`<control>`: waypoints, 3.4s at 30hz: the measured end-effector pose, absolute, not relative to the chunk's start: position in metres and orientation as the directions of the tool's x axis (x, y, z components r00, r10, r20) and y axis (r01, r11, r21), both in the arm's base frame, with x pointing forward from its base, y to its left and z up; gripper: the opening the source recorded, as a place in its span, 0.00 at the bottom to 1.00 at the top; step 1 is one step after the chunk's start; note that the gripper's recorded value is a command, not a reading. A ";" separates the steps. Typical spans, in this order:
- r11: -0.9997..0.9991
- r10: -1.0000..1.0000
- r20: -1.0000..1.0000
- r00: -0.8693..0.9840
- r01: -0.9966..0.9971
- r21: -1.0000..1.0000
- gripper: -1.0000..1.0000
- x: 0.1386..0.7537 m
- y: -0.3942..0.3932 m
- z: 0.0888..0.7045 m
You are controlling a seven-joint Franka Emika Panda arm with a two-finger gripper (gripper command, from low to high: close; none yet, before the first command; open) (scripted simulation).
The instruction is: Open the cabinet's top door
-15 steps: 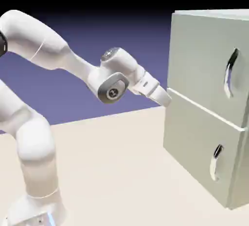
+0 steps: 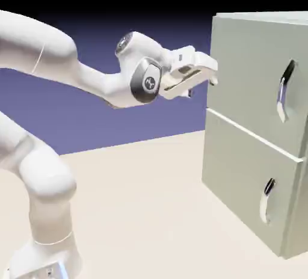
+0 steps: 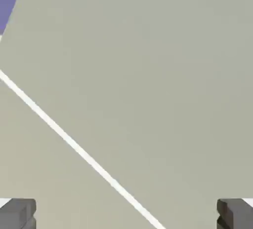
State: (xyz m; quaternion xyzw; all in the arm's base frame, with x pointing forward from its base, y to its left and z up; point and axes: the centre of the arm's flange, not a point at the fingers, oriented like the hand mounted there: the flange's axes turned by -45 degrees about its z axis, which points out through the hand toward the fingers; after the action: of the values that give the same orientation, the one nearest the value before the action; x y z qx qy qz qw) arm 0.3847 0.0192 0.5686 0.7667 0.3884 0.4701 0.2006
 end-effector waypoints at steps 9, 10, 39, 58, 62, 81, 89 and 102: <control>-0.229 0.971 0.240 0.013 0.354 0.907 0.50 0.376 0.004 0.608; -0.183 0.980 0.198 -0.008 0.340 0.922 0.50 0.375 0.002 0.611; 0.903 0.427 -0.903 -0.049 -0.035 0.429 0.50 0.413 -0.129 0.583; 1.000 0.000 -1.000 0.000 -0.025 0.000 0.00 0.493 -0.171 0.522; 0.999 -0.001 -1.000 0.002 0.041 -0.001 0.00 0.467 -0.161 0.522; 0.978 0.001 -1.000 0.001 0.209 0.001 0.00 0.403 -0.128 0.522; 0.965 0.001 -1.000 0.001 0.262 0.001 0.00 0.384 -0.116 0.522; 0.913 0.000 -1.000 0.001 0.409 0.000 0.00 0.333 -0.073 0.522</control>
State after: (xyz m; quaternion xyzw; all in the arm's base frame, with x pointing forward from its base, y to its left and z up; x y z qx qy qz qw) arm 0.3334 -0.0732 0.5219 0.1479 0.6913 -0.1478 0.6916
